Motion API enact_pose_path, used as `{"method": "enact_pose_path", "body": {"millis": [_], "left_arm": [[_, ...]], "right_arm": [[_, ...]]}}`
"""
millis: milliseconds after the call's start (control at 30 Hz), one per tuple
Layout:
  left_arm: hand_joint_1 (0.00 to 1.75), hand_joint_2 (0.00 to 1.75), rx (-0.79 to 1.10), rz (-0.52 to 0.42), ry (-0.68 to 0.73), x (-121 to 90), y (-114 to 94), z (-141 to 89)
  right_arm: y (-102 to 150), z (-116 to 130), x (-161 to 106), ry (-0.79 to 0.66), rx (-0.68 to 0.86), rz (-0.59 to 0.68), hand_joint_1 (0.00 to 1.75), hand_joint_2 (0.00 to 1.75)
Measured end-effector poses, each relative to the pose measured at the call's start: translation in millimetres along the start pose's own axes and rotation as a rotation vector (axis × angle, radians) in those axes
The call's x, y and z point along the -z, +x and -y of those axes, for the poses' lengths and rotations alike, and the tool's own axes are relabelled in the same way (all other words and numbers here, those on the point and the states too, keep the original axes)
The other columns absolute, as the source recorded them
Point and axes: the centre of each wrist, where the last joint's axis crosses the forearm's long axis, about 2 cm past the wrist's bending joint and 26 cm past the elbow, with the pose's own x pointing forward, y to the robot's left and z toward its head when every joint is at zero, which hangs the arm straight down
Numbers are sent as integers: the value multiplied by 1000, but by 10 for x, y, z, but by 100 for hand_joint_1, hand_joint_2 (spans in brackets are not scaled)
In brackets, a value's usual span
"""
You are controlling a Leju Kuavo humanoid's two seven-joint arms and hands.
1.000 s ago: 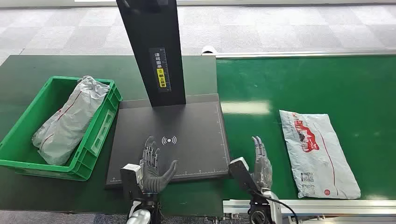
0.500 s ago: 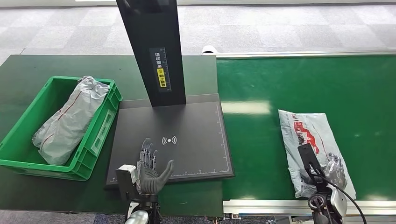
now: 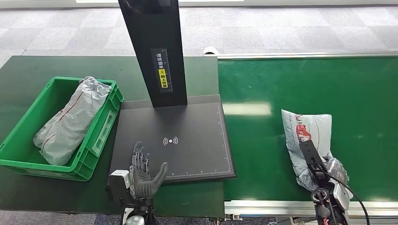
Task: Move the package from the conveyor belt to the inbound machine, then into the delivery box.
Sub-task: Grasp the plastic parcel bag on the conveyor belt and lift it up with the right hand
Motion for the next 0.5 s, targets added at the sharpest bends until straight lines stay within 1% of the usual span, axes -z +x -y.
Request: {"method": "enact_pose_path", "body": {"millis": [133,233,300,367,500], "left_arm": [[0,175,76,44,63,-46,71,-31],[0,175,163,107,141,-74,172,-73],[0,175,202,148,170,-69,235,-101],[0,175,228,170,199,-61,274,-129],[0,175,251,176,262,-35,304,-187]], "right_arm": [[121,-54,-83,22,78,122,175,175],[327,-117,-270,4,106,260,175,175],[542,-147,-417,-11,108,362,175,175],[775,-173,-581,-28,95,467,175,175],[1271,-253,-921,-35,67,677,175,175]]}}
